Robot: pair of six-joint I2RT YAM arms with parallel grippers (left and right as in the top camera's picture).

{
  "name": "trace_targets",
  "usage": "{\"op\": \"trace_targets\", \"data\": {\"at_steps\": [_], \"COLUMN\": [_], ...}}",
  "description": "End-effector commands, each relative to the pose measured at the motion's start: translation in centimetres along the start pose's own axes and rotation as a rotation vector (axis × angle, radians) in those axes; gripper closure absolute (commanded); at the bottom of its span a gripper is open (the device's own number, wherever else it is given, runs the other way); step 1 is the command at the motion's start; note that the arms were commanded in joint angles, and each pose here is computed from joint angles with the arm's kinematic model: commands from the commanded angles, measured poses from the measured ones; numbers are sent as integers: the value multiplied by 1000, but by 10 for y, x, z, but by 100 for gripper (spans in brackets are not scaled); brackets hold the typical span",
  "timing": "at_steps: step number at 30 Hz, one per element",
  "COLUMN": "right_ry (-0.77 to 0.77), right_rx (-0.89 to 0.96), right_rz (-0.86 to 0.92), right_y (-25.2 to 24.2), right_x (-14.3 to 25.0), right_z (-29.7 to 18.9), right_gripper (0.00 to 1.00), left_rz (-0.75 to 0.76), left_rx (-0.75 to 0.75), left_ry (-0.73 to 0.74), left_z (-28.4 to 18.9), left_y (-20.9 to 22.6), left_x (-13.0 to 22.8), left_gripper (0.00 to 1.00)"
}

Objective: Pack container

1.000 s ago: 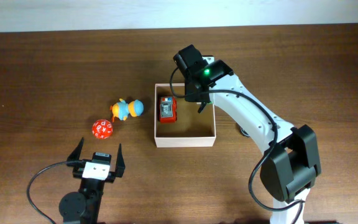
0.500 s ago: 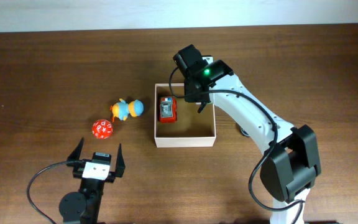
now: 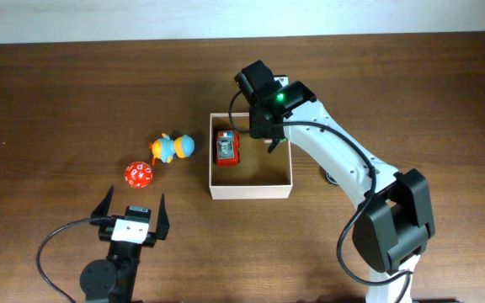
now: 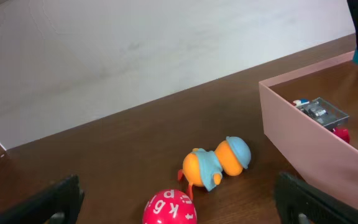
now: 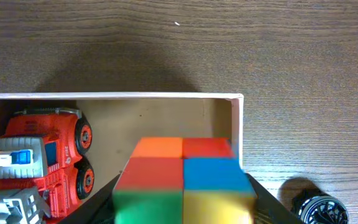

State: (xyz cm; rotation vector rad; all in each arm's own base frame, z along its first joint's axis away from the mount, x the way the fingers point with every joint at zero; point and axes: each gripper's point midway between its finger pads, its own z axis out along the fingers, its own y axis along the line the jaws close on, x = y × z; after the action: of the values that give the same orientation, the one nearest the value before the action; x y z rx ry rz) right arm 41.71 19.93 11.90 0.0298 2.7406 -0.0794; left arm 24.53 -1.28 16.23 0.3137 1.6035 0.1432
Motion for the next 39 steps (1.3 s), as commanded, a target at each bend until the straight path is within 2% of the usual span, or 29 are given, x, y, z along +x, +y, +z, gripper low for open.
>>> {"op": "trace_targets", "data": {"at_steps": [1, 10, 16, 18, 20, 33, 39], "right_ry": [-23, -21, 33, 71, 94, 241, 258], "right_rx": [-10, -15, -155, -204, -206, -224, -224], "right_rz": [14, 14, -66, -91, -94, -189, -213], "right_y": [0, 1, 26, 33, 33, 27, 25], "right_x": [-7, -7, 2, 10, 15, 71, 79], "right_z": [-7, -7, -9, -11, -11, 25, 29], "right_gripper": [46, 45, 46, 60, 67, 68, 69], "left_rz": [12, 12, 12, 12, 12, 12, 12], "left_rx": [1, 1, 1, 1, 1, 1, 1], "left_ry": [1, 1, 1, 1, 1, 1, 1], "left_z": [0, 0, 0, 0, 0, 0, 0], "left_y": [-1, -1, -1, -1, -1, -1, -1], "left_x": [2, 2, 2, 2, 2, 2, 2], "left_gripper": [1, 1, 1, 1, 1, 1, 1]}}
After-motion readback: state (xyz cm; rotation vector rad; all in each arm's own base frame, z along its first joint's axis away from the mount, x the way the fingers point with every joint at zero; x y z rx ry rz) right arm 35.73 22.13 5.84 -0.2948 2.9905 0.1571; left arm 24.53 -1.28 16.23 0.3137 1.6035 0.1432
